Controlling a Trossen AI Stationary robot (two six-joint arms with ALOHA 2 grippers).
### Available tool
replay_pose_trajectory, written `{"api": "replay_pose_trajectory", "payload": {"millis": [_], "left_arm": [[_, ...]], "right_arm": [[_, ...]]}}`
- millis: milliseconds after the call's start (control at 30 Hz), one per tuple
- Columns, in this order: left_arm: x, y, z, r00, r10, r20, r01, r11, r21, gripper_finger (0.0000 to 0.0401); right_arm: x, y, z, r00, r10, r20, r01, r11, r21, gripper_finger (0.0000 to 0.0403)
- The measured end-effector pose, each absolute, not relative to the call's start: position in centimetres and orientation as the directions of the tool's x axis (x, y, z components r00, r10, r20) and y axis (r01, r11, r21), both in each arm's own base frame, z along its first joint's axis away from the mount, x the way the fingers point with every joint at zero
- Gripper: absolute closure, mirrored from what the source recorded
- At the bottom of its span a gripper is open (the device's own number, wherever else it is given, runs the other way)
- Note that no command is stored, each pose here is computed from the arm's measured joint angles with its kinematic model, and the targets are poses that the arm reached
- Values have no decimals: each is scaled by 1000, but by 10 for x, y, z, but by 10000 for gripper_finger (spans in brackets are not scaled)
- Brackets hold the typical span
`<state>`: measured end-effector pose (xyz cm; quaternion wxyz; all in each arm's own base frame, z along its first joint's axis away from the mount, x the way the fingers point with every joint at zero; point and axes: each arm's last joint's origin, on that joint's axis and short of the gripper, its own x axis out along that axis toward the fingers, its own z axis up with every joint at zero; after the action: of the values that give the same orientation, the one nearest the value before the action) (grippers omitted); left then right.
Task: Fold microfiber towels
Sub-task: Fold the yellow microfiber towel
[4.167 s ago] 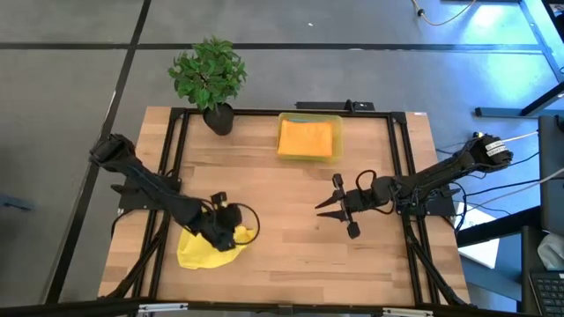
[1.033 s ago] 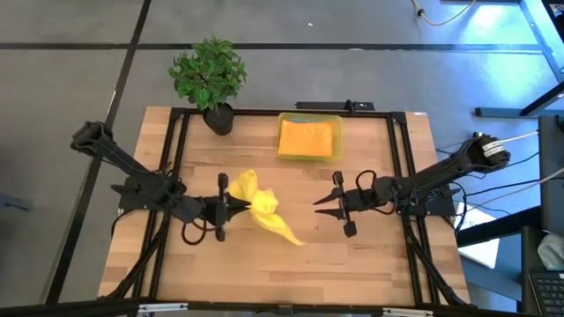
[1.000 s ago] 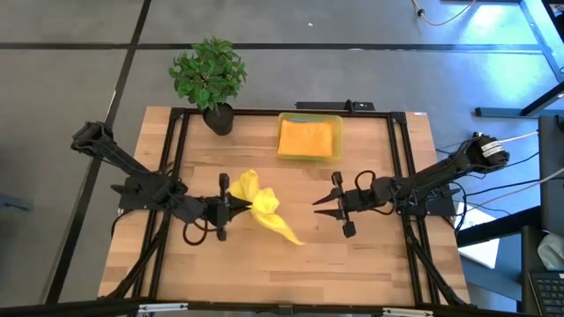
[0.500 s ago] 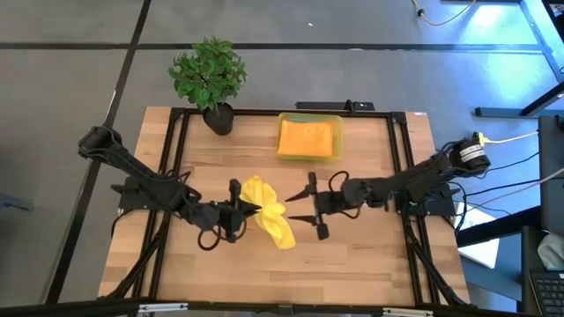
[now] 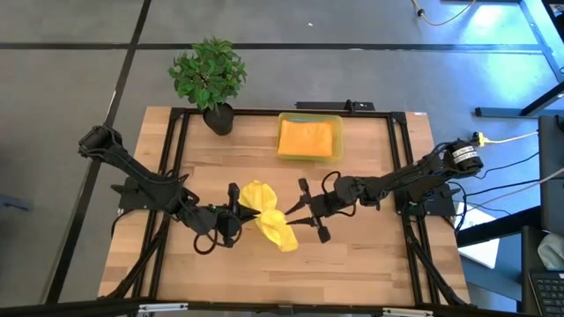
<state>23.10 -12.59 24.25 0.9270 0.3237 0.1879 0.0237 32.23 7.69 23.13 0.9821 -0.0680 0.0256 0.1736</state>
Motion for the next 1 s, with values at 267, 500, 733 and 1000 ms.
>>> {"api": "replay_pose_trajectory", "payload": {"millis": [267, 500, 733, 1000], "left_arm": [[234, -122, 244, 931, 177, -318, 53, 798, 600, 401], [236, -120, 246, 935, 172, -309, 47, 806, 590, 401], [236, -121, 247, 940, 129, -316, 48, 867, 495, 376], [227, -118, 281, 970, 109, -216, -44, 956, 289, 299]], "right_arm": [[322, 78, 232, 929, 365, -61, -370, 921, -121, 322], [323, 76, 232, 948, 313, -63, -319, 939, -127, 330], [323, 75, 236, 969, 246, -25, -246, 945, -217, 393], [322, 78, 235, 998, 51, -33, -58, 954, -295, 399]]}}
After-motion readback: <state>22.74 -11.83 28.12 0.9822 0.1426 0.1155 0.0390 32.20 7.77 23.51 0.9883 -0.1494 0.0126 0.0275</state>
